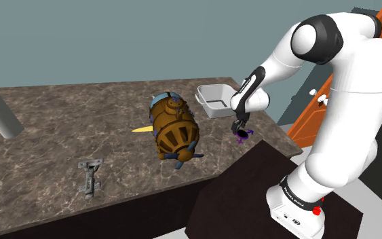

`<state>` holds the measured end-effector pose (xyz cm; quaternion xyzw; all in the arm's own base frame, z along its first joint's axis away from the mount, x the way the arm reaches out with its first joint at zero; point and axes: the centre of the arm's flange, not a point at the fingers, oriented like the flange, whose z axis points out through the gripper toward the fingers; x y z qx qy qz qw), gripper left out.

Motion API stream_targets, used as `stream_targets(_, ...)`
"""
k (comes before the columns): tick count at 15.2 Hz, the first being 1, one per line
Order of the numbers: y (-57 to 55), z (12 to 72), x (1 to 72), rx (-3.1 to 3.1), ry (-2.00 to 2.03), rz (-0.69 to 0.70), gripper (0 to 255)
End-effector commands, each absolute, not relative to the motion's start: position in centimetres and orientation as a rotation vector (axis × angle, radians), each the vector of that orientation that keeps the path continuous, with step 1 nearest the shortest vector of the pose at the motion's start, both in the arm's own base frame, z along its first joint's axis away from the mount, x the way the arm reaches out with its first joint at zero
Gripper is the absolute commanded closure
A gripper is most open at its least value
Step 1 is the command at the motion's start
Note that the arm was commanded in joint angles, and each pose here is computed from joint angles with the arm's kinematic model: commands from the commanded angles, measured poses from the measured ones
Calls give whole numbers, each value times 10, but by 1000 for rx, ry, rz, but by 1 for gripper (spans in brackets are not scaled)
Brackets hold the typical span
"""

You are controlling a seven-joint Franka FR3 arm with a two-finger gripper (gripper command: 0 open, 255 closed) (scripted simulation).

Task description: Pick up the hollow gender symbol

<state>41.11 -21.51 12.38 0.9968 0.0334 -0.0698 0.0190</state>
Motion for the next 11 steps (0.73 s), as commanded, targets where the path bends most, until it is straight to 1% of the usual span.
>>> stream_targets(1,-215,117,411,3094,104,-216,0)
stream_targets(2,-215,117,411,3094,104,-216,0)
stream_targets(3,-216,117,410,3094,104,-216,255)
stream_targets(11,-216,117,410,3094,104,-216,255)
